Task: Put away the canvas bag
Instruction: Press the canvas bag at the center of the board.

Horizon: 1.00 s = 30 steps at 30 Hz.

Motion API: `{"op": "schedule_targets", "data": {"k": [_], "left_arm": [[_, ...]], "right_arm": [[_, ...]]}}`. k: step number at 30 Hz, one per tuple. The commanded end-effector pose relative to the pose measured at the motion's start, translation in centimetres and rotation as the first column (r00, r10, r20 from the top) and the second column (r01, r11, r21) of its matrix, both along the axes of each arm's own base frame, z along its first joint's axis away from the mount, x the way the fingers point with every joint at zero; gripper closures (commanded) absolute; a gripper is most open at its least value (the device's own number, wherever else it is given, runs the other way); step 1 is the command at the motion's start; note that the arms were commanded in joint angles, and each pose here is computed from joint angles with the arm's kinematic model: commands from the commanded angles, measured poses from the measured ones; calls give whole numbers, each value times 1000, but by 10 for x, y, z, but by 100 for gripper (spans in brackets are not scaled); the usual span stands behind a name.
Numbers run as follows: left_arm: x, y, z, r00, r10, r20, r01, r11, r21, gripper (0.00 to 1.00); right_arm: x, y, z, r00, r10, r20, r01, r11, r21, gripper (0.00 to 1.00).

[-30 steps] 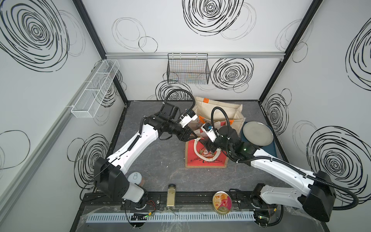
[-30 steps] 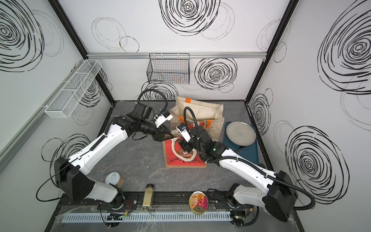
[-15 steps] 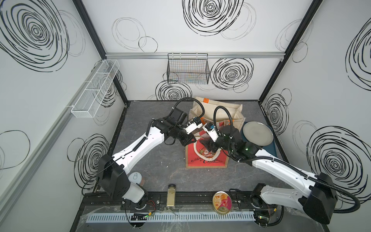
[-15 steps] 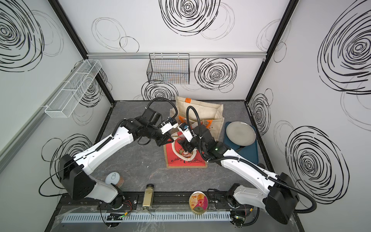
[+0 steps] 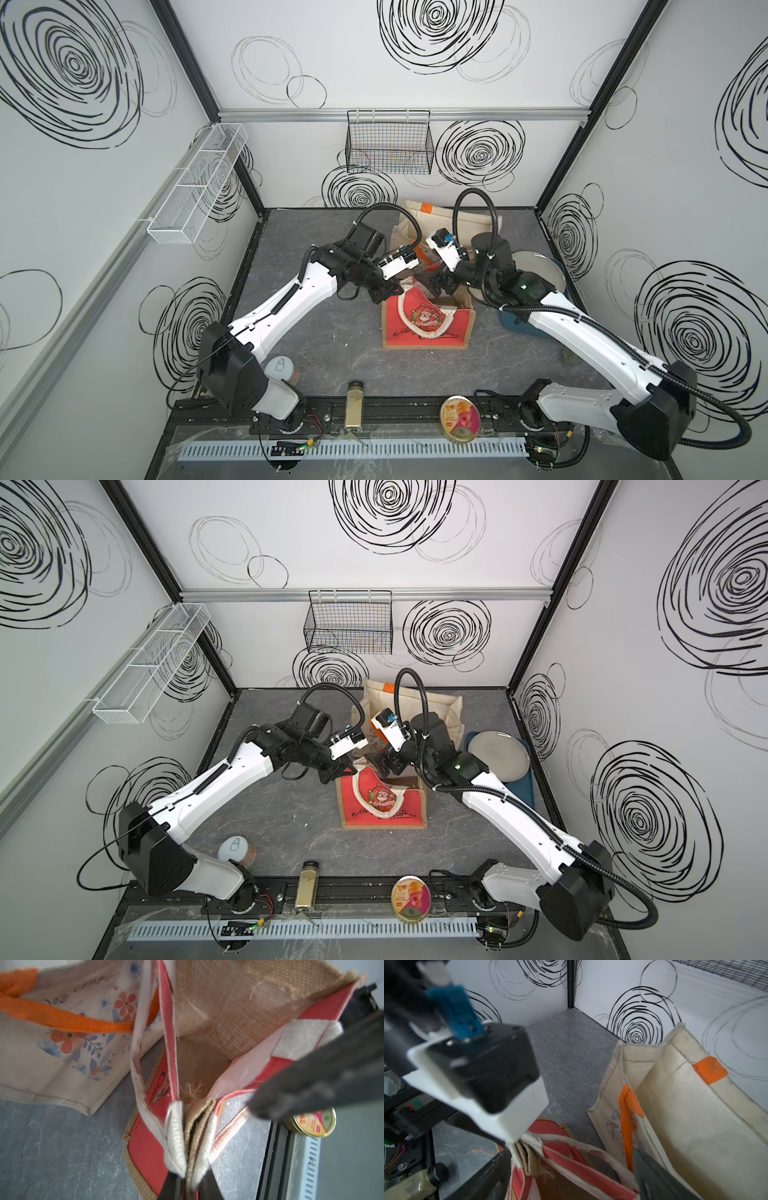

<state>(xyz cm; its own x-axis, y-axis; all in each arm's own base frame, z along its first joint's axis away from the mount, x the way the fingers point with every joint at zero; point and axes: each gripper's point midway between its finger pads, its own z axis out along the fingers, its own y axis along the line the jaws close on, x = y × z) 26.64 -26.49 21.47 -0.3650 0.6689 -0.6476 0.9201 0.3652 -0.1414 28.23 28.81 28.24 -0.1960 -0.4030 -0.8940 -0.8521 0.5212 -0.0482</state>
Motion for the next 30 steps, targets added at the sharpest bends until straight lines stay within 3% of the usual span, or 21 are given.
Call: {"op": "schedule_targets", "data": {"k": [1,7,14,16,20,24,26,28,30], "left_arm": [[-5,7,22,991,-104,80,108,993,-47,100],[2,17,44,981,-88,172,114,982,-152,100],[4,24,36,990,-60,126,77,987,-140,100],[8,27,31,993,-41,112,56,990,-131,100],[18,31,34,997,6,82,8,984,-180,100],[21,31,37,997,24,78,-8,981,-194,100],[19,29,37,997,26,79,-10,982,-188,100],[16,26,37,996,17,82,-1,982,-191,100],[13,25,36,997,7,75,8,980,-199,100]], "right_arm": [[-14,13,-17,987,129,-95,-135,989,-66,6],[-19,26,-27,967,203,-157,-214,975,-59,11],[-27,33,-42,956,231,-180,-250,964,-89,22],[-29,33,-44,953,234,-191,-254,963,-89,31],[-31,31,-53,952,222,-209,-251,960,-122,37],[-32,29,-58,950,215,-224,-252,956,-148,58],[-32,29,-57,952,216,-215,-251,957,-148,61],[-33,29,-55,955,227,-192,-257,954,-152,92],[-32,29,-54,960,222,-172,-250,955,-162,94]]}}
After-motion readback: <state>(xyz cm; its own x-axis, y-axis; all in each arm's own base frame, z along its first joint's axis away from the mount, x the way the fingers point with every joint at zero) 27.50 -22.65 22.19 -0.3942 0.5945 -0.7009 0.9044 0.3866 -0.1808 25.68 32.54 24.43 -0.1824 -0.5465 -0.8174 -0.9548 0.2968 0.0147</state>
